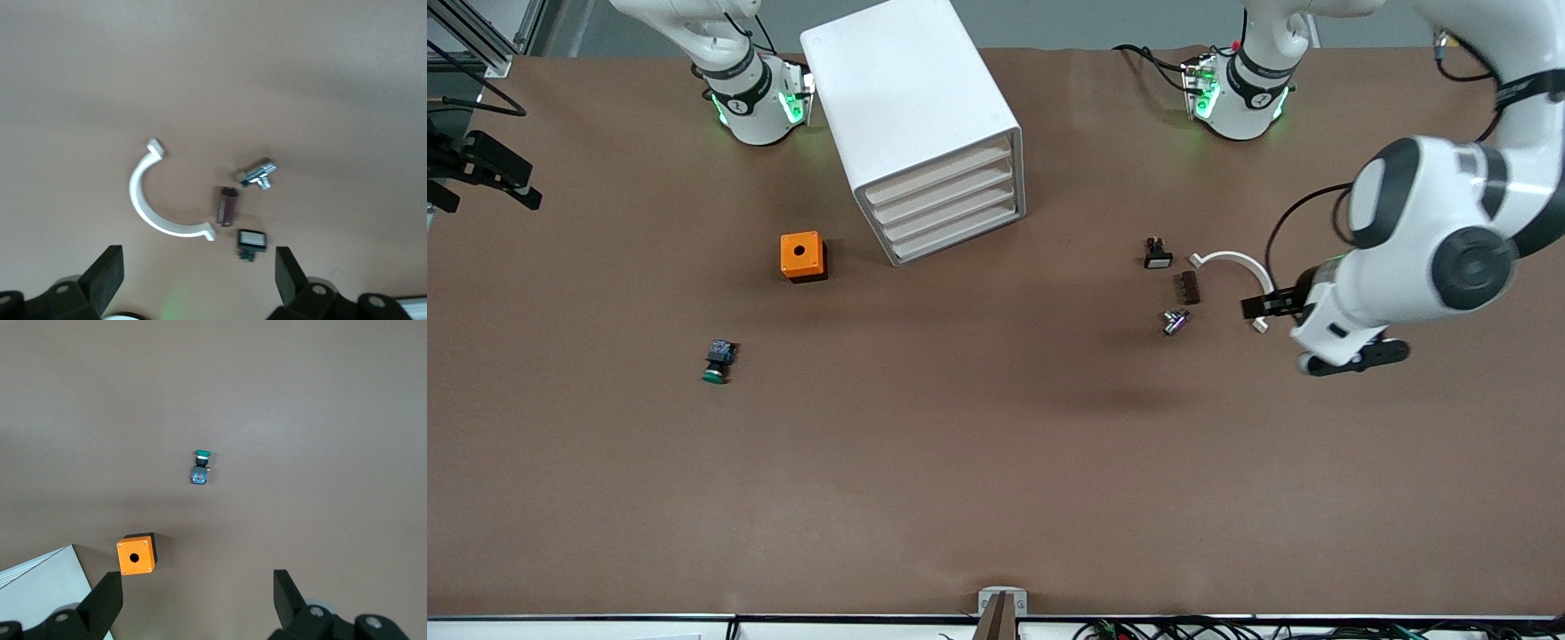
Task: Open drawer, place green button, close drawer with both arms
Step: 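Move the left gripper to the drawer while the right gripper reaches the button, then grasp the drawer handle with the left gripper while the right gripper grasps the button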
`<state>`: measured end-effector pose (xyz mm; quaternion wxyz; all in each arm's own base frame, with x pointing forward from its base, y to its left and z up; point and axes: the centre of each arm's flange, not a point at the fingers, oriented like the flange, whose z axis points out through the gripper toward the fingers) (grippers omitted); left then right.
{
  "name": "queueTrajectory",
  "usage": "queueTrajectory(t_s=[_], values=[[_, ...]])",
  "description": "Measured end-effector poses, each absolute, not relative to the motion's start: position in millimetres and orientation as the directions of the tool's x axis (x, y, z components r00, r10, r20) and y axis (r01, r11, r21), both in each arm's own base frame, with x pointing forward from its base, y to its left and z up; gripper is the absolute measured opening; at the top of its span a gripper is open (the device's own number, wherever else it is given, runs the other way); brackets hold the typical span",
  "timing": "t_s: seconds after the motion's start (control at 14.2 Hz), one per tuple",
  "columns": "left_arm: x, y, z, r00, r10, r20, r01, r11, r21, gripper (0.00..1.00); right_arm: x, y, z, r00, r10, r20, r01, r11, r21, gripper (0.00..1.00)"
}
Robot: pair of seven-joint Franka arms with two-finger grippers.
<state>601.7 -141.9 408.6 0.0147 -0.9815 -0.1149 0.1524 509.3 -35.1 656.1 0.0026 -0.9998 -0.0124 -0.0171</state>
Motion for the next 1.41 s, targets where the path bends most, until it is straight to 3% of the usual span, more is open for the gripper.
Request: queueTrajectory(t_s=[0.42,0.71,0.92,1.2,1.41], values=[[602.6,-219.7,370.7,0.724,0.496,-0.480,0.561,-0.828,-0.010,1.00,520.1,-34.8,636.1,1.000,0.026,-0.011,0.026,-1.000,-0.009,1.00],[587.2,-283.9,344.1,0.540,0.653,-0.531,0.700,-0.699,-0.148,1.00,559.2,-37.2,574.3,0.994,0.025,-0.105,0.024,-1.000,-0.015,1.00],[589.4,-312.2,316.3,0.311,0.776,-0.549,0.801,-0.525,-0.288,1.00,575.3,-38.3,544.6,0.988,0.025,-0.154,0.022,-1.000,-0.018,1.00],[583.9,-336.5,278.5,0.027,0.851,-0.525,0.818,-0.320,-0.477,1.00,597.1,-38.6,511.9,0.991,0.025,-0.130,0.023,-1.000,-0.016,1.00],[571.3,-362.6,263.6,-0.096,0.870,-0.484,0.775,-0.240,-0.585,1.00,609.8,-36.1,455.0,0.996,0.006,-0.091,0.002,-0.999,-0.046,1.00]])
